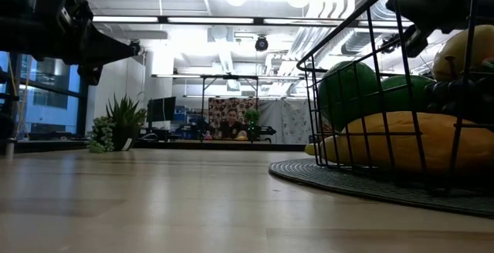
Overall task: Build produce basket
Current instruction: Return to Home Position
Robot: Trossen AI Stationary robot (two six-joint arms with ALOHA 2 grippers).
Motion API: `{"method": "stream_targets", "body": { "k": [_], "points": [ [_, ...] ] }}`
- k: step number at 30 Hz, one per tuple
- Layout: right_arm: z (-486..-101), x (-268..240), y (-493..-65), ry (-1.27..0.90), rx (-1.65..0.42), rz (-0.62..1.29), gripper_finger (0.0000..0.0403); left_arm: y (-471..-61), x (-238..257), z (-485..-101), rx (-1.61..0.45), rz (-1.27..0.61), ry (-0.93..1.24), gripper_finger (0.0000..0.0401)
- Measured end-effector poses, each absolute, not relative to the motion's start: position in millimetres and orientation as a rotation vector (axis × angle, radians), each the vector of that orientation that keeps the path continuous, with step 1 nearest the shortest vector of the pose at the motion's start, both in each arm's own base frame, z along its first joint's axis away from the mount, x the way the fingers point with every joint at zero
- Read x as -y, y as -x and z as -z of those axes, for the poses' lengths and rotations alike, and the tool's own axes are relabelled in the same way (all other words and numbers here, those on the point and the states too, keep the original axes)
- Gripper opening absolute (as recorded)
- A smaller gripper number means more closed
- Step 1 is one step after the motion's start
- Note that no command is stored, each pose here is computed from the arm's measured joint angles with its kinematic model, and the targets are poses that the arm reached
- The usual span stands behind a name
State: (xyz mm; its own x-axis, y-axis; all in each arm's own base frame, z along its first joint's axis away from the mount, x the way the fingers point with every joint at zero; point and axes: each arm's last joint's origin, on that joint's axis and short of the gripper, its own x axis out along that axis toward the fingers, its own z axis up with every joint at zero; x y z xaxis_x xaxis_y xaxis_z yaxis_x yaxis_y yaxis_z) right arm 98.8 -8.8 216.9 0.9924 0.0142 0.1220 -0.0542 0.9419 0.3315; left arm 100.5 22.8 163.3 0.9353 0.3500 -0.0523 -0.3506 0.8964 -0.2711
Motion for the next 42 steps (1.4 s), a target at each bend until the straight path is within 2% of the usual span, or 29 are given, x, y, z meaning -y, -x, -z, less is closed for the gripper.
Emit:
{"method": "stream_targets", "body": {
  "k": [7, 18, 23, 26, 33, 42],
  "points": [
    [-213, 4, -85, -0.291, 0.145, -0.049, 0.0, -100, -23, -163, -0.003, -0.363, 0.281, 0.0003],
    [-212, 5, -85, -0.265, 0.135, -0.036, 0.0, -101, -23, -164, 0.002, -0.364, 0.281, 0.0003],
    [-189, 5, -94, -0.257, 0.235, -0.038, 0.0, -101, -23, -164, 0.002, -0.364, 0.281, 0.0003],
    [-184, 7, -95, -0.213, 0.15, 0.051, 0.0, -101, -23, -164, 0.002, -0.365, 0.281, 0.0003],
    [-169, 6, -97, -0.132, 0.019, 0.061, 0.0, -101, -23, -164, 0.001, -0.364, 0.281, 0.0003],
    [-168, 6, -97, -0.11, 0.007, 0.055, 0.0, -101, -23, -164, 0.001, -0.364, 0.281, 0.0003]
  ]
}}
